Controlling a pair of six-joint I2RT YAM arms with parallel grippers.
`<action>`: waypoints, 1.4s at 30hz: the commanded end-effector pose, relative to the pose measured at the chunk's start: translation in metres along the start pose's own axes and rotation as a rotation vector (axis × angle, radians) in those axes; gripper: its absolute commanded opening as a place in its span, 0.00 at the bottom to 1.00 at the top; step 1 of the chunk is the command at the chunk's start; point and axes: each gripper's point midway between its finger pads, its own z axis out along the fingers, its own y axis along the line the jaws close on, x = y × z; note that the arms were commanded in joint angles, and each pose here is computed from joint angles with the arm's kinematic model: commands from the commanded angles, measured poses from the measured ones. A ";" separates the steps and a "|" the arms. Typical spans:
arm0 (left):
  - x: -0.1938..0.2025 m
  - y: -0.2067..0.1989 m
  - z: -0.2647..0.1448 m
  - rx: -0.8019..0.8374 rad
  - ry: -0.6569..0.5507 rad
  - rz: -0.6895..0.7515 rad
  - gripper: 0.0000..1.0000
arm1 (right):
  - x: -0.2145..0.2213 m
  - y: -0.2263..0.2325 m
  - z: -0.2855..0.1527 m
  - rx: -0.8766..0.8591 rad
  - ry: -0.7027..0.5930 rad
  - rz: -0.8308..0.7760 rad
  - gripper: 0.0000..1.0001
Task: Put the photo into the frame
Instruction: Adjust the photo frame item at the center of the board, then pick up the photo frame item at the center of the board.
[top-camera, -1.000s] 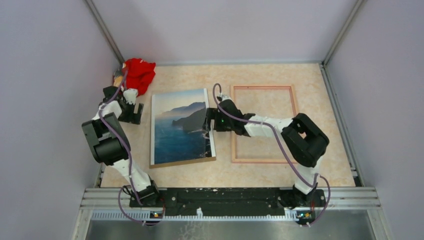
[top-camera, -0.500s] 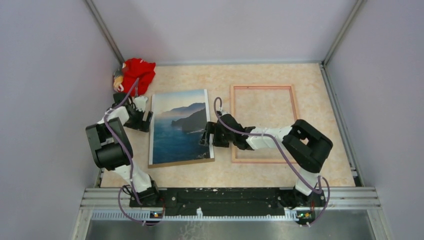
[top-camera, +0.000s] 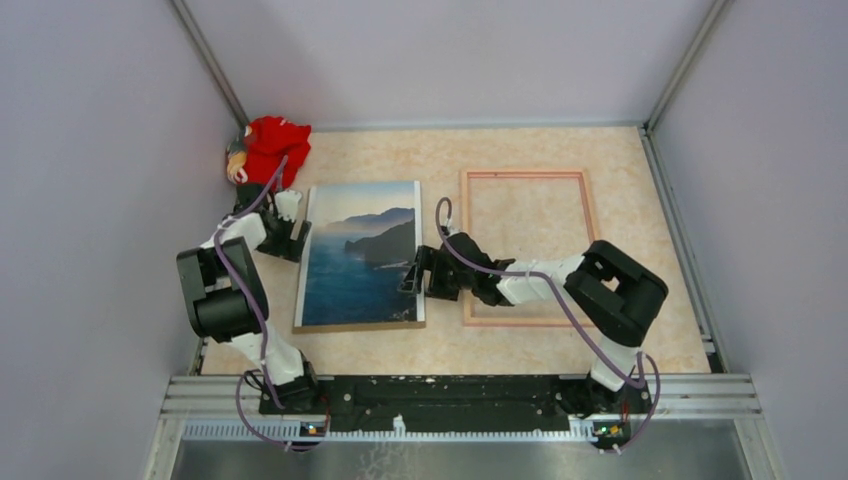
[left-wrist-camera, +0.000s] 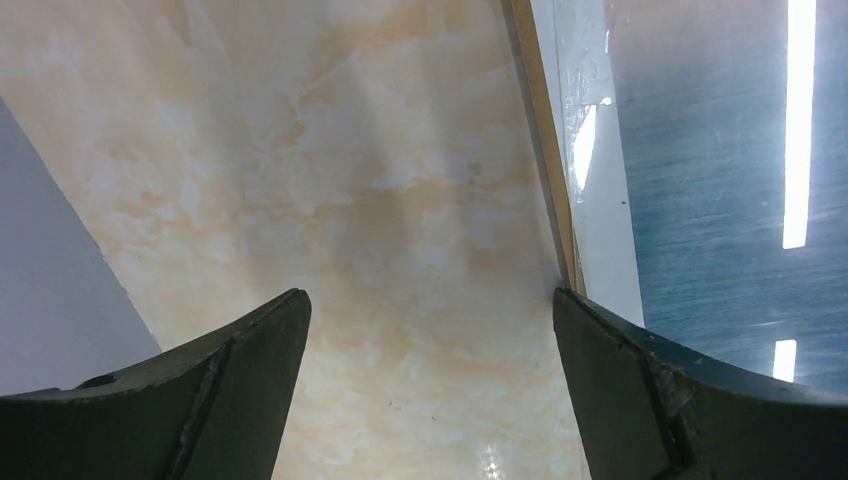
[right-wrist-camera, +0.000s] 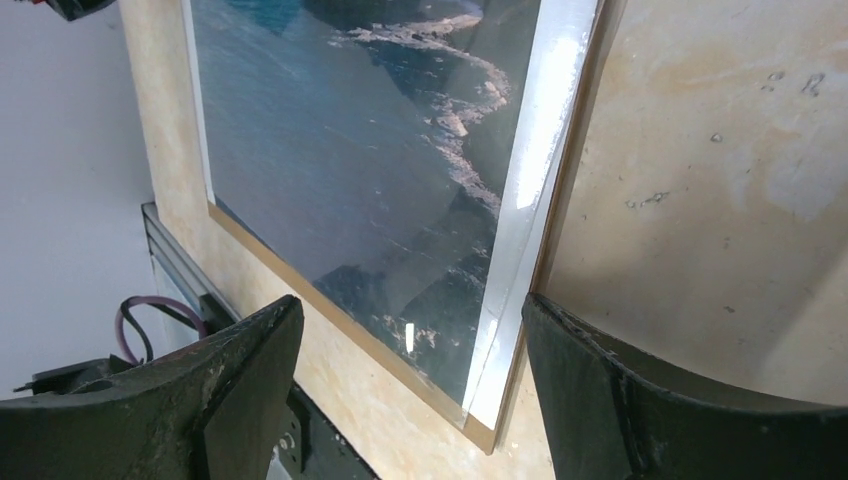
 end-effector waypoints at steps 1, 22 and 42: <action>-0.002 -0.048 0.007 0.102 0.018 0.013 0.98 | 0.007 0.027 0.000 -0.128 0.030 0.038 0.80; -0.027 -0.026 0.002 -0.069 -0.027 0.090 0.98 | -0.084 -0.038 -0.009 0.255 -0.077 -0.122 0.83; -0.110 0.023 0.027 -0.154 -0.098 -0.017 0.98 | -0.179 -0.066 0.051 0.235 -0.195 0.066 0.85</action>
